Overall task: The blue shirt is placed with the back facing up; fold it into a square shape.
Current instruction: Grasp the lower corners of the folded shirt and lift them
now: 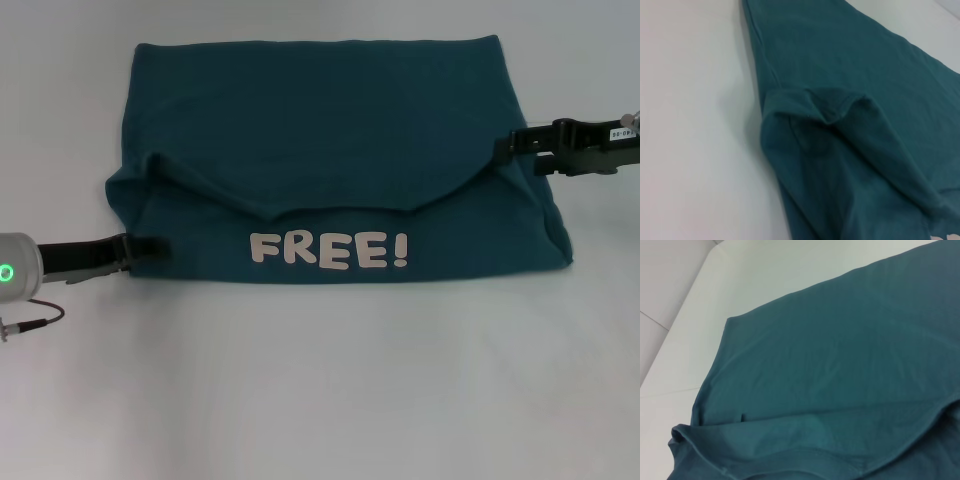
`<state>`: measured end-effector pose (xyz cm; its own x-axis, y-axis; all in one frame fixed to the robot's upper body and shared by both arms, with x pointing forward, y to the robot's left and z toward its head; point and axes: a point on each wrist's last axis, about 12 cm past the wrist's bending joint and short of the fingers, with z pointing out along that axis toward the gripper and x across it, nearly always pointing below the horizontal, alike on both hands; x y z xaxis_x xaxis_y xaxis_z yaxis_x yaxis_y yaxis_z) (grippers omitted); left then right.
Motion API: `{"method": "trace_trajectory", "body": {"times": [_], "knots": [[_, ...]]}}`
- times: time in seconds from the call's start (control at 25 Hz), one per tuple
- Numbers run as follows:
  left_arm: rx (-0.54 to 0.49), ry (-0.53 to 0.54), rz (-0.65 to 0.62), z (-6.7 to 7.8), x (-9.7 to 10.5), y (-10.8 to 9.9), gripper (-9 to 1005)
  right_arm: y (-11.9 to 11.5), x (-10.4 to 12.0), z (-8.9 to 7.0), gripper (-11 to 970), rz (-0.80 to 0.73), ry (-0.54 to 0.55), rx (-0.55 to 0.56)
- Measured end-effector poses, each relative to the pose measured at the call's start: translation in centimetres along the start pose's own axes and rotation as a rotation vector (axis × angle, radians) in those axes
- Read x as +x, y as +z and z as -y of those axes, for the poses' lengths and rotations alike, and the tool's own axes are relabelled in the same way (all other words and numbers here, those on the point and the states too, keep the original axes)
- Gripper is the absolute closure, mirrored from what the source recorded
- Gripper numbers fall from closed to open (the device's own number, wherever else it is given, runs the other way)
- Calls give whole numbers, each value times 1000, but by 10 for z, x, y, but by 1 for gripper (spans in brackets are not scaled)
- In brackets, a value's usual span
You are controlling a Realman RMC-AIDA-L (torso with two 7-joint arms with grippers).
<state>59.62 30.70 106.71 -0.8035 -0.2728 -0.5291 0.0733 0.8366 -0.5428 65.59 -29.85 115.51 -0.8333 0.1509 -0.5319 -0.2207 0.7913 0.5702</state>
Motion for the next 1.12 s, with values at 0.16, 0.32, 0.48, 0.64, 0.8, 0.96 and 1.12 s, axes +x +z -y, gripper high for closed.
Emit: {"method": "trace_trajectory", "body": {"times": [0.16, 0.32, 0.48, 0.64, 0.8, 0.96, 1.12], "knots": [[6, -1, -3, 2, -1, 2, 403, 0, 0, 0, 105, -1, 0, -1], [9, -4, 1, 4, -3, 3, 418, 1, 0, 0, 105, -1, 0, -1], [6, -14, -4, 4, -3, 3, 448, 0, 1, 0, 105, -1, 2, -1], [3, -3, -4, 5, -4, 2, 478, 0, 1, 0, 105, -1, 2, 0], [0, 3, 0, 4, -6, 1, 508, 0, 1, 0, 106, -6, 2, -4], [2, 6, -1, 4, -7, 1, 672, -1, 2, 0, 106, -10, 1, -7], [7, 14, -1, 5, -8, -1, 845, -3, 3, 0, 106, -32, -5, -14]]}}
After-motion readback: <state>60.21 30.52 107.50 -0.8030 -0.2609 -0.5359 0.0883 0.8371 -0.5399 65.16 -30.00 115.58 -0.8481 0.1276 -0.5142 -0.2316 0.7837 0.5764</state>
